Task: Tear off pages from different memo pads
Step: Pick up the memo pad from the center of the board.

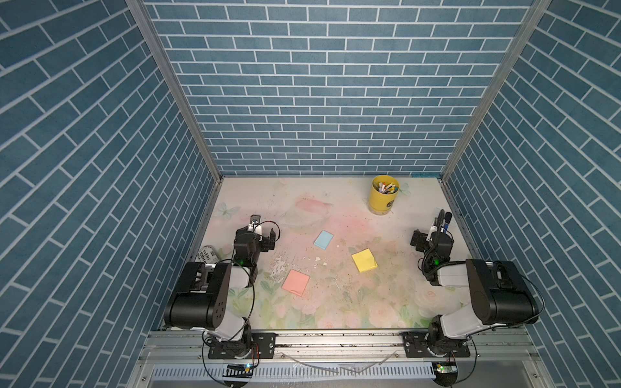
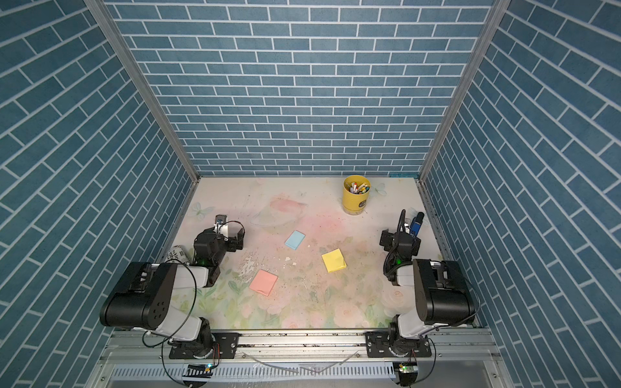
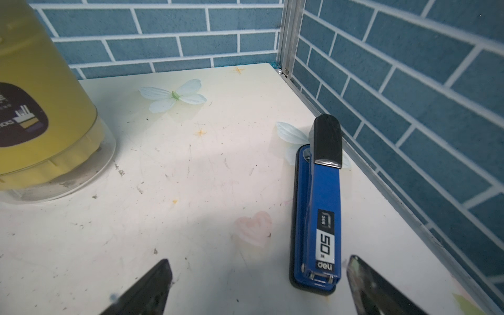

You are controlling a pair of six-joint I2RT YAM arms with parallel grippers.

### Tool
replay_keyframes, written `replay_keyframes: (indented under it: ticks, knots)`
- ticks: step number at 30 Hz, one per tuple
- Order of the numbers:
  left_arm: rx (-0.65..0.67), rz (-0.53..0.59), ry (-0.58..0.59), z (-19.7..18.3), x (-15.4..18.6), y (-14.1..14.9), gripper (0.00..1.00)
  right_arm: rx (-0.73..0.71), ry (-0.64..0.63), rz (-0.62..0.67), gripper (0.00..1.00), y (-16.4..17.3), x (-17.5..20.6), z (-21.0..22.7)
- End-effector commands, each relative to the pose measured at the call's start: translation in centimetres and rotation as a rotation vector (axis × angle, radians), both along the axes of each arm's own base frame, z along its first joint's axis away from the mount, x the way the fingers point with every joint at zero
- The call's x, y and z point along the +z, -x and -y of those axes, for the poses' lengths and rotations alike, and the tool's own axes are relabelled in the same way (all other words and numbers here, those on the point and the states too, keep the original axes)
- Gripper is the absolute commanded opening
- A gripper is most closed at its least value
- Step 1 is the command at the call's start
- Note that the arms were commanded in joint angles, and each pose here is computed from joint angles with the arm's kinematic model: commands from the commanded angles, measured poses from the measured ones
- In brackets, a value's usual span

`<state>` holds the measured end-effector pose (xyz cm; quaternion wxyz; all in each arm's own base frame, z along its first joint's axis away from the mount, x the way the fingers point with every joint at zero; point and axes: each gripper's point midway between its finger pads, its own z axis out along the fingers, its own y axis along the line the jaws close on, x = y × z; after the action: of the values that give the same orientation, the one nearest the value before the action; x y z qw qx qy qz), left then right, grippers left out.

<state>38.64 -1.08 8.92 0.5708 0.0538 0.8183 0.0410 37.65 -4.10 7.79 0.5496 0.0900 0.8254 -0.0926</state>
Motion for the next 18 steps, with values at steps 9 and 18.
replay_keyframes:
  ticks: [9,18]
  knots:
    - [0.008,0.021,-0.005,-0.3,0.5,-0.5,1.0,0.018,0.029,0.037,0.99,-1.2,1.3,0.0]
    - [0.074,0.004,-0.005,-1.3,0.4,-0.8,1.0,-0.002,0.004,0.041,0.99,-1.1,1.3,0.6]
